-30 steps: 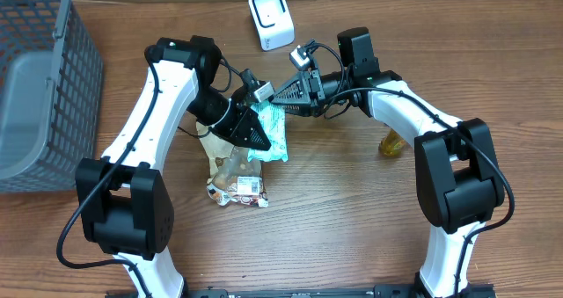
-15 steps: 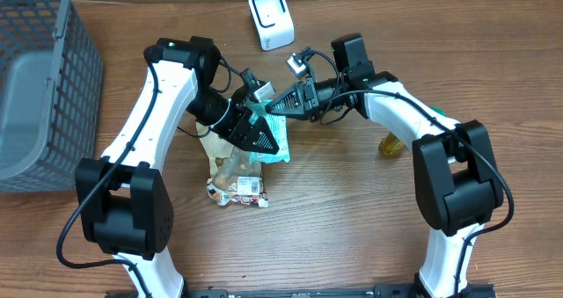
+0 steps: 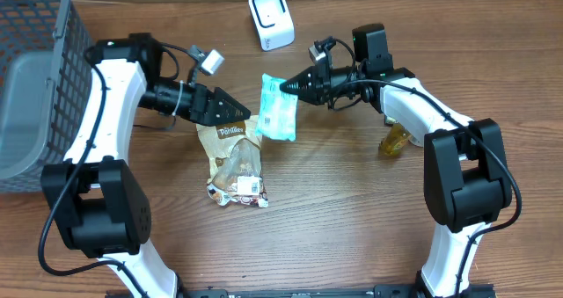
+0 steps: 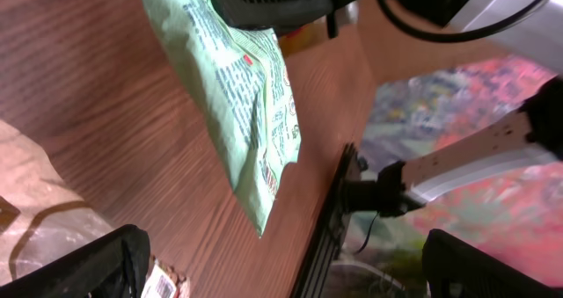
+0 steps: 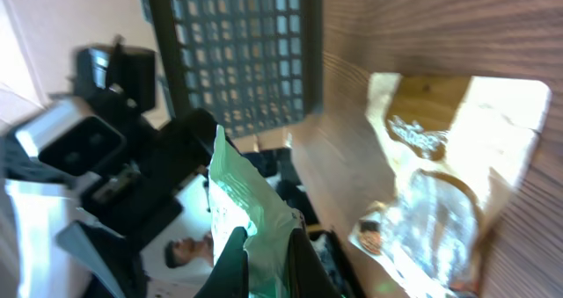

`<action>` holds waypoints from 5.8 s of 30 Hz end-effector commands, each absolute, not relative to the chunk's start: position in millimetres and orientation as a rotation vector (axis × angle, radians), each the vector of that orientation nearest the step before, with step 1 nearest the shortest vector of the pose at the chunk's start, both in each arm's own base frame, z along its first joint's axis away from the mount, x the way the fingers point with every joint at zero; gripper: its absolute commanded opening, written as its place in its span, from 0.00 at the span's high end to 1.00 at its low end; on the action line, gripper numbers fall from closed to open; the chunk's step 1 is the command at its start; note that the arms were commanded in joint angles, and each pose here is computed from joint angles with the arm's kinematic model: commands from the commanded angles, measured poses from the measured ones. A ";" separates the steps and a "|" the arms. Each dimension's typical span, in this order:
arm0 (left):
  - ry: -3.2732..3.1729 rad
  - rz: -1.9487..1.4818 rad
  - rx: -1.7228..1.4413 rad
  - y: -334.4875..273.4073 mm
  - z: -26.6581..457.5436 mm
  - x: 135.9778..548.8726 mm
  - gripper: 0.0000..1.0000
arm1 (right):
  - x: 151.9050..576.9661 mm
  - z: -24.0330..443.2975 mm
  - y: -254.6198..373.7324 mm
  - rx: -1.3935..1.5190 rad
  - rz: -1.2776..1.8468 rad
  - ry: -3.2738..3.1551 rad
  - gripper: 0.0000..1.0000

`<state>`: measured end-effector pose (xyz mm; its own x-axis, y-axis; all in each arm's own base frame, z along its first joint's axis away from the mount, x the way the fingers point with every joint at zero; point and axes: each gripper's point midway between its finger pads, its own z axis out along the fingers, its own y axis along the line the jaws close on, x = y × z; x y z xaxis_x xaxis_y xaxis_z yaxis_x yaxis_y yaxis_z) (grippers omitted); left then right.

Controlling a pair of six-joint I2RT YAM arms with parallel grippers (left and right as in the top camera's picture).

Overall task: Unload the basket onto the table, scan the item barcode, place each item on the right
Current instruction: 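Hold the wipes pack up in front of the scanner with both grippers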

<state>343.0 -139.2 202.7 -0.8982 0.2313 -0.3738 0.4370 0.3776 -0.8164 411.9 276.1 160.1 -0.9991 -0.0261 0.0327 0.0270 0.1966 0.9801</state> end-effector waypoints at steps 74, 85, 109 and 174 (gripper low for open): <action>2.305 -1.559 0.860 -155.8 216.1 317.8 0.96 | 374.1 239.9 304.4 0.852 -2.297 -2.157 0.32; 2.265 -1.591 1.045 -179.4 217.3 293.8 0.96 | 375.3 232.8 308.0 0.802 -2.282 -2.183 0.41; 2.290 -1.561 1.126 -186.0 210.7 286.5 0.96 | 394.3 233.5 276.9 0.775 -2.322 -2.231 0.54; 2.257 -1.489 1.100 -172.8 206.6 304.0 0.96 | 370.3 218.7 323.1 0.632 -2.198 -2.213 0.67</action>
<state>302.1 -169.4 197.9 -0.7265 0.4764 -0.4952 0.6492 0.2395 -0.7220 363.5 323.7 205.9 -0.9212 -0.2887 -0.2610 -0.2596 -0.0440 0.9647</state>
